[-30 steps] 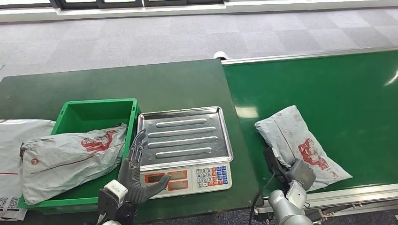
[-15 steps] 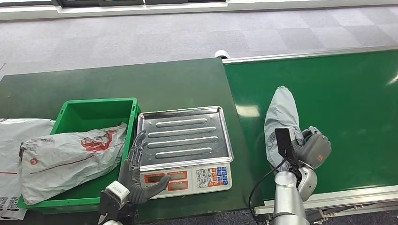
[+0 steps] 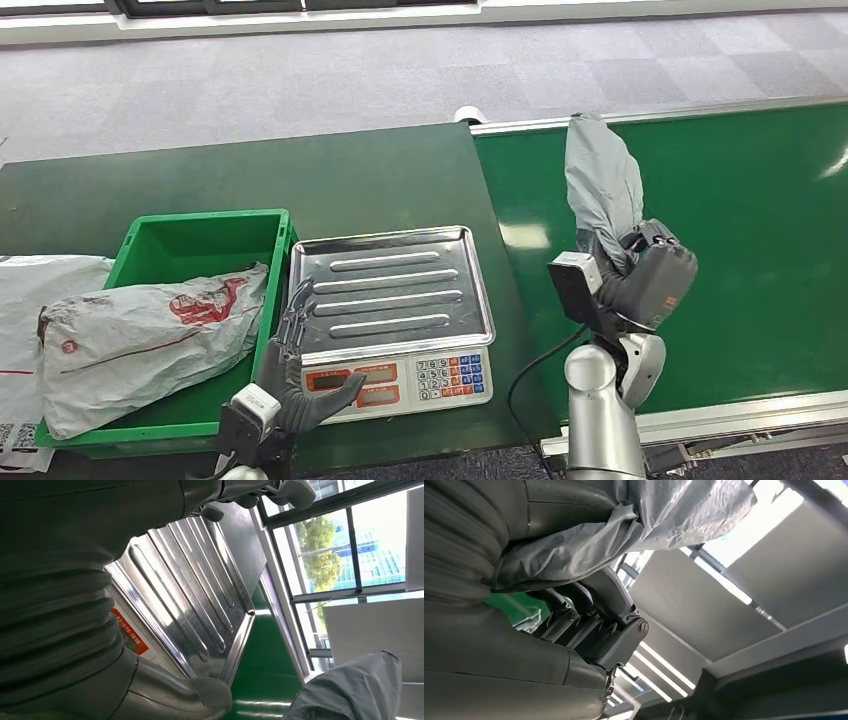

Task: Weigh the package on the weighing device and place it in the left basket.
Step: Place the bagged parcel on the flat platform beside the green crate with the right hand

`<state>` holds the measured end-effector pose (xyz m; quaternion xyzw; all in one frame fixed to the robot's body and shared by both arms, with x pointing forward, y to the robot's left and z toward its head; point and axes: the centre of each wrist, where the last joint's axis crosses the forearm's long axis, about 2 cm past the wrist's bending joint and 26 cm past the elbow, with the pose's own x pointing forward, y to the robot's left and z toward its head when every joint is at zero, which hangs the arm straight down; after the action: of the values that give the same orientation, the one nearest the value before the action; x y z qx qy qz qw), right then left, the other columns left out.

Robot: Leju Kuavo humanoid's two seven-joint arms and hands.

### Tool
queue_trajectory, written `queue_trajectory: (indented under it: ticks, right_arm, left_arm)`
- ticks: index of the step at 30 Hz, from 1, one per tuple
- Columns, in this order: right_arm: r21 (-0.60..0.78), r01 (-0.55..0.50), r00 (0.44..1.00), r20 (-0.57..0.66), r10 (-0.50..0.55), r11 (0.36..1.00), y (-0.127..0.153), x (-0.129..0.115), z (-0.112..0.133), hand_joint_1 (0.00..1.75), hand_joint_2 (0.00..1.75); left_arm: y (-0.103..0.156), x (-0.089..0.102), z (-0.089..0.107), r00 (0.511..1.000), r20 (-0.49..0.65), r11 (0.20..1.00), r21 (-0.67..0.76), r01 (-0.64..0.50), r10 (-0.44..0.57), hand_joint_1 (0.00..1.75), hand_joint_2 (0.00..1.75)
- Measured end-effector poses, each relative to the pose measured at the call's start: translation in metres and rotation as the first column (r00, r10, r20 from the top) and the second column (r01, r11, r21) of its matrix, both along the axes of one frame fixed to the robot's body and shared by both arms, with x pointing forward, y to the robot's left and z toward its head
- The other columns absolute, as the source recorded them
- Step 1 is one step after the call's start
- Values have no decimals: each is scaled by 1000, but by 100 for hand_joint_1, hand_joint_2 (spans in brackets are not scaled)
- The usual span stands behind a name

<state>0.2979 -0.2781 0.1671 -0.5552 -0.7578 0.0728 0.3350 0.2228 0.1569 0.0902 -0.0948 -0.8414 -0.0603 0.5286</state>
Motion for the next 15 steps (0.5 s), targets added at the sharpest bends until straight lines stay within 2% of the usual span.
queue_trajectory:
  ticks: [3,5,9,11,13,15]
  right_arm:
    - [10,-69,997,-31,69,998,17,5,-8,175,175]
    - [33,-149,987,-56,150,988,35,10,-18,175,175]
    - [114,-298,942,-125,312,948,66,18,-33,175,175]
    - [236,-421,868,-177,465,876,90,24,-40,175,175]
    - [333,-532,763,-211,611,779,120,30,-44,175,175]
    - [364,-598,688,-224,691,714,146,34,-45,175,175]
  left_arm:
    - [-1,2,0,1000,5,1000,-6,1,-1,0,175]
    - [-2,3,1,1000,9,1000,-10,5,-5,0,175]
    - [-5,4,1,1000,15,1000,-14,21,-21,0,175]
    - [-6,6,1,999,31,999,-26,34,-33,0,175]
    - [-9,8,3,997,56,998,-38,49,-47,0,175]
    - [-11,10,5,996,72,997,-42,62,-59,0,175]
